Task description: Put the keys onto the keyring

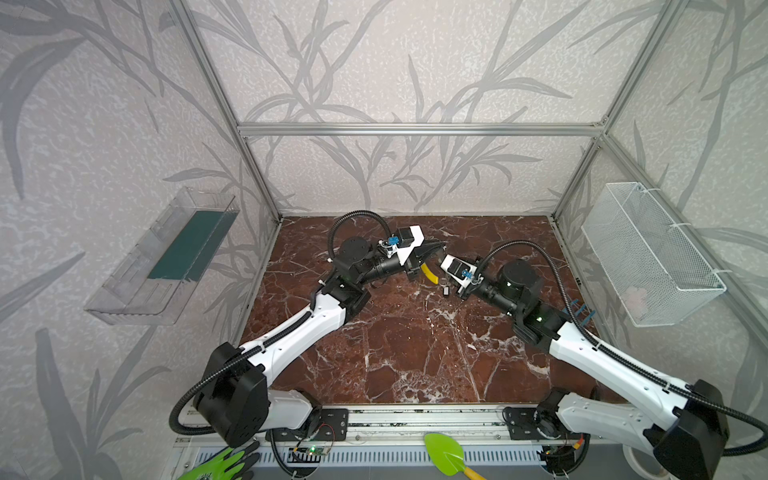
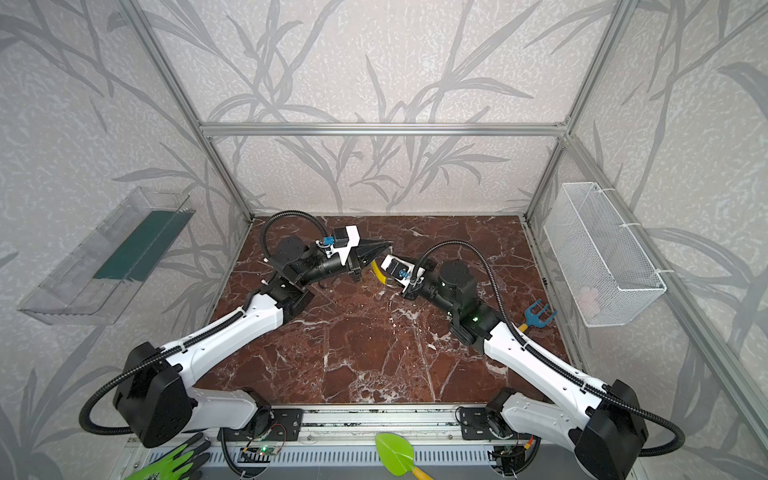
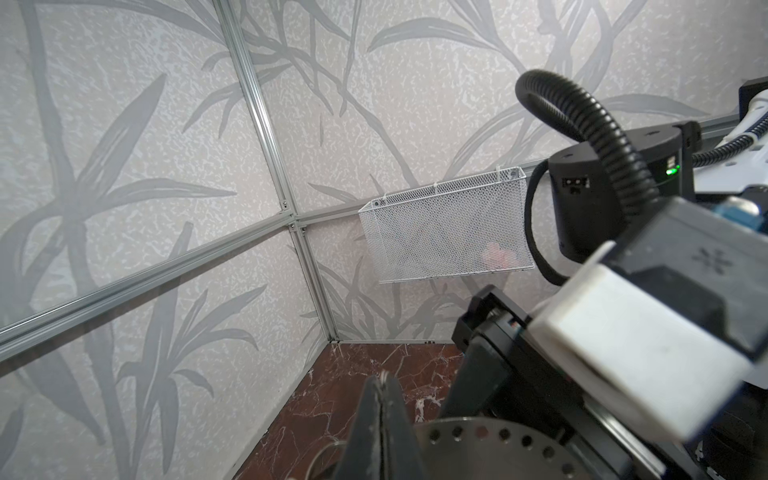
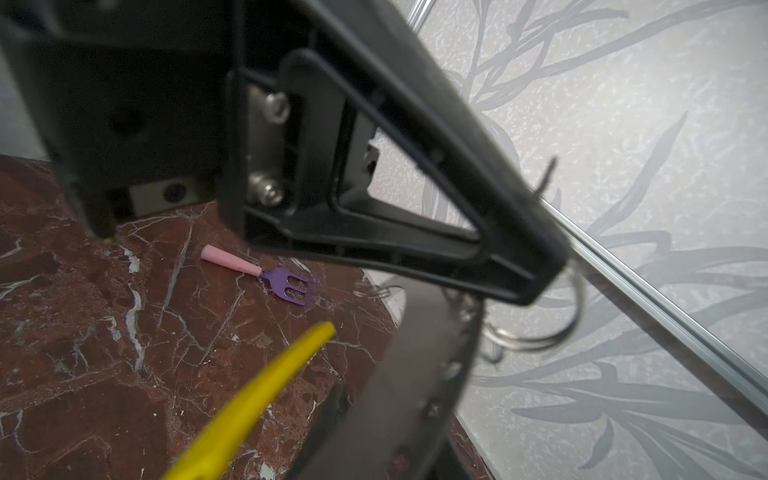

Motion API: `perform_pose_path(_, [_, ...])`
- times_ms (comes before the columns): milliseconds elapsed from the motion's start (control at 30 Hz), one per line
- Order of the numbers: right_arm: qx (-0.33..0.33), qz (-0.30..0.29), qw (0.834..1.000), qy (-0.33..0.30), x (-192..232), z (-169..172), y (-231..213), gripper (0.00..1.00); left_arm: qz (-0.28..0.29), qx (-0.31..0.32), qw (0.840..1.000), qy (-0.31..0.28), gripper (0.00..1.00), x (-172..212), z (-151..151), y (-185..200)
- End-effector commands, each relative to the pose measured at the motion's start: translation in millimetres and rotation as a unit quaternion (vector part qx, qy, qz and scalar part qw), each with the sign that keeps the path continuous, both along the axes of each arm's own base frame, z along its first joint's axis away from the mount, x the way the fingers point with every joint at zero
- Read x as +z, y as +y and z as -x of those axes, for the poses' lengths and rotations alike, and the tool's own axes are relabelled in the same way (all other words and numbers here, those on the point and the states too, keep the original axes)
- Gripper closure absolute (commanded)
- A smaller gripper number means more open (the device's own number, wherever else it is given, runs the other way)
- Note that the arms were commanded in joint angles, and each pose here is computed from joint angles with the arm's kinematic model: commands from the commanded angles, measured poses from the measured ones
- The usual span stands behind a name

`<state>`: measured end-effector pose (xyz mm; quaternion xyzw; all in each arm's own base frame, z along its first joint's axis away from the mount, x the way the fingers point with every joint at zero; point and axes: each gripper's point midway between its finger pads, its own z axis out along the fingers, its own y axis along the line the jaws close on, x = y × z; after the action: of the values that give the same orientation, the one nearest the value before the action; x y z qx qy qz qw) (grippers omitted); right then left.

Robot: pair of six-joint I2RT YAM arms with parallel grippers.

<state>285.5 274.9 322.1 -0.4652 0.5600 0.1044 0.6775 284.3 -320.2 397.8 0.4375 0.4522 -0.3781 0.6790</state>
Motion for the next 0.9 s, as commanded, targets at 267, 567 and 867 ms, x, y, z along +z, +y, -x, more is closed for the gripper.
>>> perform_pose_path(267, [-0.06, -0.105, 0.992, -0.021, 37.2, -2.9, -75.8, 0.58, 0.015, -0.052, 0.998, 0.011, 1.0, 9.5, 11.1, 3.7])
perform_pose_path(567, [0.13, -0.129, 0.983, 0.023, 74.1, 34.2, -32.3, 0.66, 0.0, -0.096, 0.995, 0.03, 1.0, 2.2, 16.4, -3.3])
perform_pose_path(867, [0.175, -0.132, 0.972, 0.081, 62.5, 31.3, -15.8, 0.7, -0.002, -0.098, 0.995, 0.024, 1.0, 2.8, 19.9, -2.3])
